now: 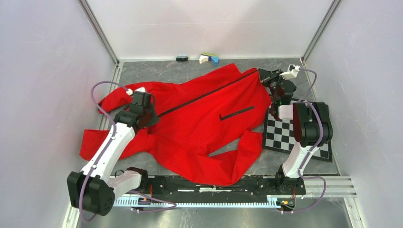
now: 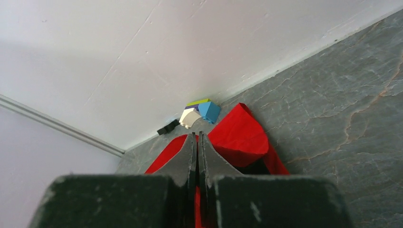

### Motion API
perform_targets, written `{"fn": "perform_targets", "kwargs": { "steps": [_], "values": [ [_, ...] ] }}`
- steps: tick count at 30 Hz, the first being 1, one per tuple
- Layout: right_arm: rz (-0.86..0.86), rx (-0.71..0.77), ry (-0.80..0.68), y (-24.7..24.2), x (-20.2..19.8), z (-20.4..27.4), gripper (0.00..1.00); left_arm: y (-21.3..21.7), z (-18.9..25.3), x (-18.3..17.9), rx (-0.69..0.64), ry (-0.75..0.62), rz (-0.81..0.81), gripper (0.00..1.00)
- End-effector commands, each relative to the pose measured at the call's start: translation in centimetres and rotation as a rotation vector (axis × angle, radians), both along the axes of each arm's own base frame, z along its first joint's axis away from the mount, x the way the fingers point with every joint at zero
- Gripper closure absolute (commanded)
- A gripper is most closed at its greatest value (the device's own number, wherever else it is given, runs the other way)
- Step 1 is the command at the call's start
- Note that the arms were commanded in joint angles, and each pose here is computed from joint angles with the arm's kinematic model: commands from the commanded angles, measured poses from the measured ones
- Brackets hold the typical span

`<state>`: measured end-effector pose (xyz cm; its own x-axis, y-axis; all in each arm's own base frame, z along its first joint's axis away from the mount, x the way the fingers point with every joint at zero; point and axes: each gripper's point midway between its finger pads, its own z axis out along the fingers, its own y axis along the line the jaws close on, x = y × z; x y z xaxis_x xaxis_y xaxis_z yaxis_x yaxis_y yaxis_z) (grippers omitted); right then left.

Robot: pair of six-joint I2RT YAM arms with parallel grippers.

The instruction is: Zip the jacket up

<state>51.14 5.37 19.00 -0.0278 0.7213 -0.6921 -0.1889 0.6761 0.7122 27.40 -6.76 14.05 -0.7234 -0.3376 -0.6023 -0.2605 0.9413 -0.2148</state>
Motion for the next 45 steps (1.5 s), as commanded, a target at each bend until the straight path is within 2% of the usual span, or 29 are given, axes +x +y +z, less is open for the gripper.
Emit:
{"fn": "perform_targets", "kwargs": {
  "steps": [1, 4, 10, 15, 16, 17, 18, 20, 22, 24, 25, 27, 29, 30, 31, 33, 35, 39, 45],
  "values": [
    [-0.159, -0.034, -0.14, -5.0, 2.3, 4.2, 1.0, 8.6, -0.7, -3.9, 0.237, 0.119, 0.22, 0.98],
    [-0.159, -0.047, -0.135, -5.6, 2.6, 4.1, 1.0, 11.4, 0.5, -4.6, 0.267, 0.106, 0.336, 0.98],
    [-0.141, -0.056, -0.124, -6.1, 3.3, 3.4, 1.0, 13.9, 2.0, -6.4, 0.27, 0.066, 0.51, 0.98],
    [-0.045, -0.075, -0.127, -3.7, 3.0, 3.2, 1.0, 14.2, 2.0, -5.9, 0.266, 0.03, 0.531, 0.98],
    [-0.033, -0.085, -0.097, -3.1, 2.9, 2.7, 0.97, 14.5, 2.1, -5.9, 0.275, 0.019, 0.545, 0.98],
    [-0.021, -0.099, -0.065, -2.5, 2.7, 2.2, 0.87, 14.8, 2.2, -5.8, 0.289, 0.008, 0.561, 0.97],
    [-0.003, -0.132, -0.008, -1.7, 2.7, 1.3, 0.7, 15.4, 2.6, -5.8, 0.309, -0.007, 0.587, 0.92],
    [0.03, -0.238, 0.167, -0.2, 3.2, -1.2, 0.49, 16.2, 3.5, -5.8, 0.339, -0.039, 0.629, 0.82],
    [0.065, -0.32, 0.298, 1.0, 2.7, -2.6, 0.41, 16.3, 4.7, -5.3, 0.331, -0.088, 0.643, 0.64],
    [0.062, -0.429, 0.415, 0.8, 1.6, -3.3, 0.26, 16.3, 6.2, -5.1, 0.304, -0.15, 0.671, 0.46],
    [0.072, -0.48, 0.475, 0.8, 0.7, -3.5, 0.22, 16.1, 6.9, -4.9, 0.281, -0.184, 0.674, 0.37],
    [0.089, -0.589, 0.501, 0.9, -0.7, -2.0, 0.19, 15.2, 8.7, -4.2, 0.202, -0.276, 0.658, 0.22],
    [0.097, -0.684, 0.475, 1.6, -2.7, 0.6, 0.16, 13.4, 10.9, -3.0, 0.097, -0.388, 0.572, 0.12],
    [0.114, -0.732, 0.445, 2.4, -3.9, 2.2, 0.04, 12.0, 12.1, -2.4, 0.038, -0.435, 0.502, 0.05],
    [0.14, -0.775, 0.412, 3.3, -5.0, 3.8, 0.02, 10.8, 13.6, -1.8, -0.01, -0.49, 0.44, 0.01],
    [0.216, -0.824, 0.341, 5.4, -8.0, 6.9, 0.02, 7.3, 17.3, -0.9, -0.11, -0.6, 0.234, 0.0],
    [0.309, -0.809, 0.25, 7.1, -11.1, 9.3, 0.02, 3.6, 21.3, -0.9, -0.178, -0.703, 0.004, 0.0],
    [0.378, -0.788, 0.067, 7.8, -17.2, 14.8, 0.02, -1.7, 27.4, -3.2, -0.176, -0.829, -0.346, 0.0],
    [0.158, -0.814, -0.185, 3.8, -25.2, 25.7, 0.02, -5.9, 32.8, -7.8, -0.146, -0.979, -0.669, 0.0]
  ]
}}
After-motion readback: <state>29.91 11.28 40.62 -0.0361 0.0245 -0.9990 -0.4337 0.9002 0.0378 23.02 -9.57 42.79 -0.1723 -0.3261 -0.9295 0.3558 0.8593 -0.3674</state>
